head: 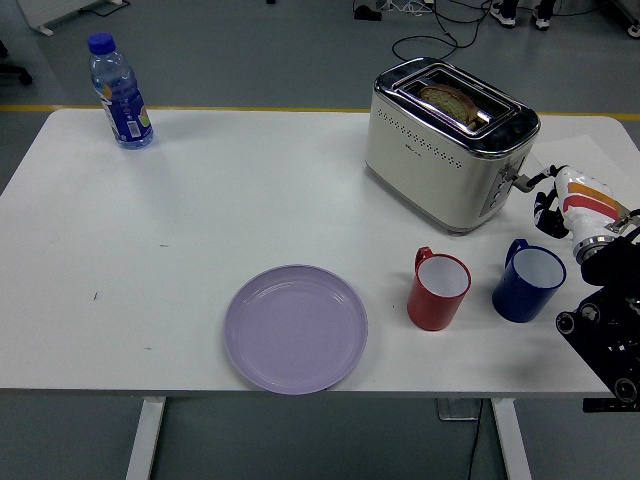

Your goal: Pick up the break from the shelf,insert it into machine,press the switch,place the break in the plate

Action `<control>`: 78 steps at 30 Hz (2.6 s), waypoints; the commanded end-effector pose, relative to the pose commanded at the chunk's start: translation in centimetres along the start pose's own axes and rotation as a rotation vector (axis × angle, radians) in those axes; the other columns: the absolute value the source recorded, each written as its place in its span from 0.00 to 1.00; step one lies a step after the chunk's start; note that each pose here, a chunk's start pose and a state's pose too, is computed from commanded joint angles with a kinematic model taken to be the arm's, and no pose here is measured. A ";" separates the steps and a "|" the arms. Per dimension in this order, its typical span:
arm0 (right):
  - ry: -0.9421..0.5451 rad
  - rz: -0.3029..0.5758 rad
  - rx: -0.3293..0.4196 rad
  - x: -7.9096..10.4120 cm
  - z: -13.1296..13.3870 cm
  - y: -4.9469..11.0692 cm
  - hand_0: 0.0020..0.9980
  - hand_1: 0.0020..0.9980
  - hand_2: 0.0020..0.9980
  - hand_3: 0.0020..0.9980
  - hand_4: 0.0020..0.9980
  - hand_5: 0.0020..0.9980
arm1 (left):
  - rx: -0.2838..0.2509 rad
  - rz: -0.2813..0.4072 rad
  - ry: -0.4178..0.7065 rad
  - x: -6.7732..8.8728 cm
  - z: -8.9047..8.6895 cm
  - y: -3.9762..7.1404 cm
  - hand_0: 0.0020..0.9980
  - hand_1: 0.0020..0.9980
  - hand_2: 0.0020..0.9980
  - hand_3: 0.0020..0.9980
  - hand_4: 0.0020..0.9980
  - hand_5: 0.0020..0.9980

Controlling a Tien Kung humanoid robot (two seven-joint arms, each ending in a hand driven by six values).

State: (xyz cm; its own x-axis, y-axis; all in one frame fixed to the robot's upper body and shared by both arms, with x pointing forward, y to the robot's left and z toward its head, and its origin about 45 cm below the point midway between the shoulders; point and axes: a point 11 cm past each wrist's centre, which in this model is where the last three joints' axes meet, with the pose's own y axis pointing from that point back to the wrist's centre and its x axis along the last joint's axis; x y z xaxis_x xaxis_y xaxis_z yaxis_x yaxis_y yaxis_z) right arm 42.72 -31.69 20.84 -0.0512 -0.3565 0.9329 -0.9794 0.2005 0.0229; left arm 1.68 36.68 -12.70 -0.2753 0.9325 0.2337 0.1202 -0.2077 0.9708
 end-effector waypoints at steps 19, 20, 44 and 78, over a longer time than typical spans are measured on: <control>0.039 0.078 -0.137 2.9 4.1 -0.5 0.23 0.21 0.31 0.59 0.39 0.00 | 0.023 0.006 -0.004 0.2 -1.1 -0.2 0.42 0.50 0.59 0.70 0.51 1.00; 0.038 0.081 -0.149 3.1 4.4 -0.5 0.23 0.21 0.31 0.59 0.39 0.00 | 0.023 0.006 -0.005 0.2 -1.1 -0.2 0.42 0.50 0.59 0.70 0.51 1.00; -0.151 0.218 0.083 10.8 -3.5 -2.2 0.83 0.82 0.95 0.95 0.71 0.27 | 0.004 0.002 -0.002 0.2 -0.1 0.0 0.42 0.50 0.60 0.70 0.51 1.00; 0.163 -0.043 0.242 6.7 -21.6 -6.0 0.85 0.80 0.87 0.90 0.72 0.27 | -0.009 0.023 -0.026 1.0 0.5 0.1 0.42 0.50 0.59 0.69 0.51 1.00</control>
State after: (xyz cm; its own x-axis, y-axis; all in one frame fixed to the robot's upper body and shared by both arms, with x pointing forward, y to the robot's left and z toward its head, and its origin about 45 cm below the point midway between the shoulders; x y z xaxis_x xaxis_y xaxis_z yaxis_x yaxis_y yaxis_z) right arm 52.44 -15.59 34.69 0.0041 -0.2044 0.9789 -0.9991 -0.0422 -0.0046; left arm 1.93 37.77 -12.42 -0.2476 0.9348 0.2545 0.1177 -0.2317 0.9656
